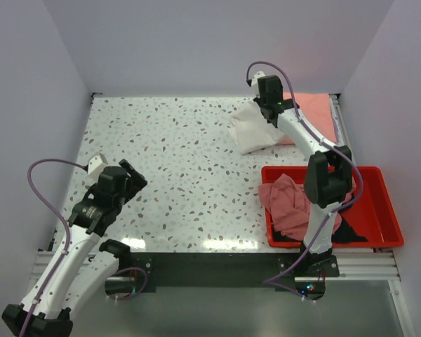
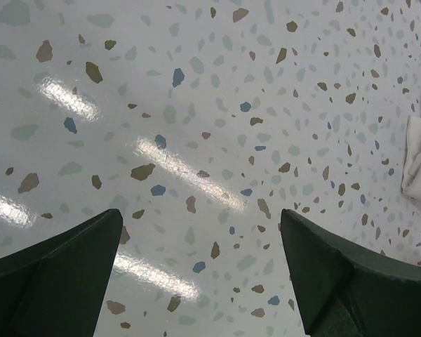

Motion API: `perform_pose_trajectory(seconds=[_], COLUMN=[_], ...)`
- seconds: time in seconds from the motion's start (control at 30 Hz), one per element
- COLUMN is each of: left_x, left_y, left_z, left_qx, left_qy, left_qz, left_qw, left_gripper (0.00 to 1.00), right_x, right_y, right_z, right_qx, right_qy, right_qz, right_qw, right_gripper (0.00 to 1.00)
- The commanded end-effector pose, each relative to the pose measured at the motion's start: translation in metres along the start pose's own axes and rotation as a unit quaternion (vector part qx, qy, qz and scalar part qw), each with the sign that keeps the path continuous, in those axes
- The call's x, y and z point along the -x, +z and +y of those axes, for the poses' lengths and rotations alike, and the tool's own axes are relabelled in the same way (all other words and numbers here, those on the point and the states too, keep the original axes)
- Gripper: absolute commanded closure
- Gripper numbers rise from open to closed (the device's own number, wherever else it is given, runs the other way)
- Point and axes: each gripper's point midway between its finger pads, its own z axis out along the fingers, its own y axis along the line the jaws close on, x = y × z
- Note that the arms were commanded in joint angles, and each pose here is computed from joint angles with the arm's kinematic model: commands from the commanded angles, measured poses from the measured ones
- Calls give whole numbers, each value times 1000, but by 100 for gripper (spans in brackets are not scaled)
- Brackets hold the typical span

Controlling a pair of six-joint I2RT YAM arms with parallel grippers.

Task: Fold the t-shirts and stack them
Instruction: Neatly place the folded tshirt to the corner

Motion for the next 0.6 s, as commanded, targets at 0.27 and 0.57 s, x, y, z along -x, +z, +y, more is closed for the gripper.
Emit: perform_pose_trajectory(seconds=[0.27, 0.57], left_x=[26, 30], left_y=[-11, -12], left_z=[9, 10], left_qx=[39, 43], left_qy=[-18, -19], left_qz=[-44, -52], left_qw=[998, 998], left_gripper=[0, 0], right_x=[31, 33], right_y=[-22, -38], right_z=[-76, -103], right_qx=[-64, -80], right_qy=[13, 5], right_qz=[-27, -24], right_qw=[998, 996], right_gripper=[100, 100])
